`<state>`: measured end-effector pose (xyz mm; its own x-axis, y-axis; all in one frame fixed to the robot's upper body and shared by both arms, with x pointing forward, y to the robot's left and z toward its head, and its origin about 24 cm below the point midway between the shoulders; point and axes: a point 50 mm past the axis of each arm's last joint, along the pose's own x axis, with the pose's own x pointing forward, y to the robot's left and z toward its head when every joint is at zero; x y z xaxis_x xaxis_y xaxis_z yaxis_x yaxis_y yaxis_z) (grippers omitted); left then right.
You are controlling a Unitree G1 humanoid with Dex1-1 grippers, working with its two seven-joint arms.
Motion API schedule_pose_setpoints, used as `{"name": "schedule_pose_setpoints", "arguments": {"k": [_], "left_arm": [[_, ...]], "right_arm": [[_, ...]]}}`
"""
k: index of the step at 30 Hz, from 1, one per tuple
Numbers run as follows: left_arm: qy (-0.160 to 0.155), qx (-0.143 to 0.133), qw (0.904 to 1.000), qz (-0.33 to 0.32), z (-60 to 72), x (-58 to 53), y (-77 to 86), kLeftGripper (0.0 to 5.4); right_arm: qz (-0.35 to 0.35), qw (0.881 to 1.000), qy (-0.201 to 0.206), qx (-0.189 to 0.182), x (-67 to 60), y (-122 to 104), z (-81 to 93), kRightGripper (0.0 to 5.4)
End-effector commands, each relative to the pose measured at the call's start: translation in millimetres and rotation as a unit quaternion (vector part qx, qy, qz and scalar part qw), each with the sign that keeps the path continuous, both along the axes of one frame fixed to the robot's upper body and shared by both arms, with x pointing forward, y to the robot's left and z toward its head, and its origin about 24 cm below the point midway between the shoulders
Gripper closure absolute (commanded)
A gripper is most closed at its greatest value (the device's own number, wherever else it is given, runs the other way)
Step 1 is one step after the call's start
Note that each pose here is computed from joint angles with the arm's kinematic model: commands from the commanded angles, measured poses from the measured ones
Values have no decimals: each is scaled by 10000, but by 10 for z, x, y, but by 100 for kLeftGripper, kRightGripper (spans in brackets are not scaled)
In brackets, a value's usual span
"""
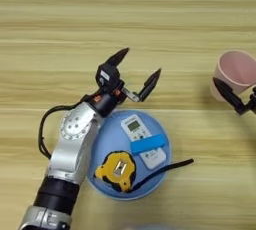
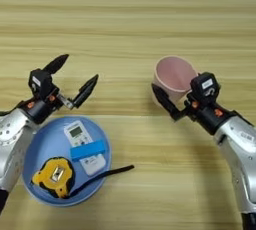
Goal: Move the objects on the table
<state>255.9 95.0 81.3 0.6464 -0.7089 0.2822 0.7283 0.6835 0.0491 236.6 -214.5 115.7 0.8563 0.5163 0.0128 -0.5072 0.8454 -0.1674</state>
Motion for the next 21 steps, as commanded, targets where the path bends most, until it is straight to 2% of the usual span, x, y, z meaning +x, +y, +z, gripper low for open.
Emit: {"name": "schedule_pose_setpoints", "arguments": {"k": [1, 4, 7, 18, 21], "left_arm": [[63, 218, 9959, -879, -30, -216, -135, 0], [127, 449, 9886, -1428, -95, -361, -228, 0], [214, 528, 9836, -1713, -132, -442, -283, 0], [231, 518, 9784, -1986, -142, -541, -393, 0], [241, 521, 9779, -2008, -146, -545, -397, 0]], "right_arm": [[323, 9994, -78, 41, -37, -6, 142, 97], [656, 9978, -77, 108, -95, 32, 207, 97], [976, 9951, -52, 129, -154, 81, 252, 97], [2299, 9717, 412, -354, -486, 314, 207, 97], [2463, 9673, 487, -365, -537, 334, 197, 97]]}}
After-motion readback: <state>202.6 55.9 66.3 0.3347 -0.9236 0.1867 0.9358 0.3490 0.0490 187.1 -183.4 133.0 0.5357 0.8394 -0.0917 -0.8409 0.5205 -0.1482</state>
